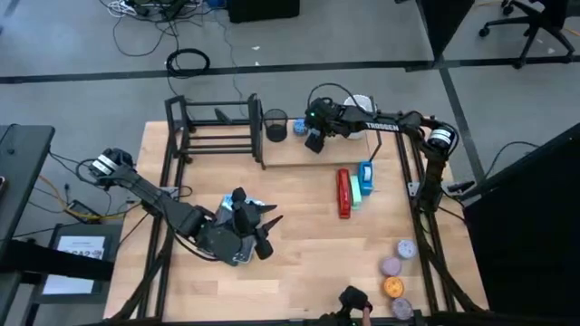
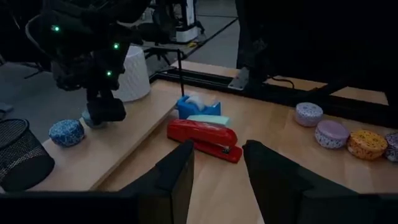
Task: Stock shelves
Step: Put the green scented candle on the shelf, then put the light purple scented candle on the shelf
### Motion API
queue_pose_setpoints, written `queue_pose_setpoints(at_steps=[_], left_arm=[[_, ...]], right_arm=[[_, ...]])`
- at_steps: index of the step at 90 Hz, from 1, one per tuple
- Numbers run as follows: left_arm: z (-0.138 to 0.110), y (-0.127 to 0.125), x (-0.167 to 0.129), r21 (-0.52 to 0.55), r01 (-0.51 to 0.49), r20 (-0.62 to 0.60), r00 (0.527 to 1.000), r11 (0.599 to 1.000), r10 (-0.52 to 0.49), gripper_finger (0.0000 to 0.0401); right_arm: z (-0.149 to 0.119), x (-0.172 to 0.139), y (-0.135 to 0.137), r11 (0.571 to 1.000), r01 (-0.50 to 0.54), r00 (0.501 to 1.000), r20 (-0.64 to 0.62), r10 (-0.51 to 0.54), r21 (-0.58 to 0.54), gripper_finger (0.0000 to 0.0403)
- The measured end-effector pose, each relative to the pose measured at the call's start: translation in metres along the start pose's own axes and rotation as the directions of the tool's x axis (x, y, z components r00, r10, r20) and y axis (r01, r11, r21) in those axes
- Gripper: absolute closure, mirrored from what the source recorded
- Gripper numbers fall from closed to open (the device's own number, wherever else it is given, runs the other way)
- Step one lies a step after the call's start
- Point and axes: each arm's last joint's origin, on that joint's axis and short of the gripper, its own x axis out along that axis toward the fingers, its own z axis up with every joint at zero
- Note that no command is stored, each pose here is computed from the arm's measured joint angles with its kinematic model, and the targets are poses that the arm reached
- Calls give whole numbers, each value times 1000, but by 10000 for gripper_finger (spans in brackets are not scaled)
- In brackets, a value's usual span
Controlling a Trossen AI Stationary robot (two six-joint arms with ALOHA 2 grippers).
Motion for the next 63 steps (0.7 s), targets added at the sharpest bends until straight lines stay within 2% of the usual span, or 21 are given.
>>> queue_pose_setpoints(at_steps=[12,36,50,63], left_arm=[[0,0,0,-5,1,3,1000,1000,-1,274],[1,0,0,-6,2,4,1000,1000,-2,274],[1,-1,0,-17,26,2,1000,1000,-26,274],[1,-2,0,-20,51,-7,999,998,-51,274]], right_arm=[[5,-19,1,1000,9,999,53,-8,-25,84],[17,-82,19,996,-34,969,240,54,-87,90],[14,-126,52,974,-86,935,319,152,-211,91],[-7,-173,93,917,-150,893,348,287,-370,97]])
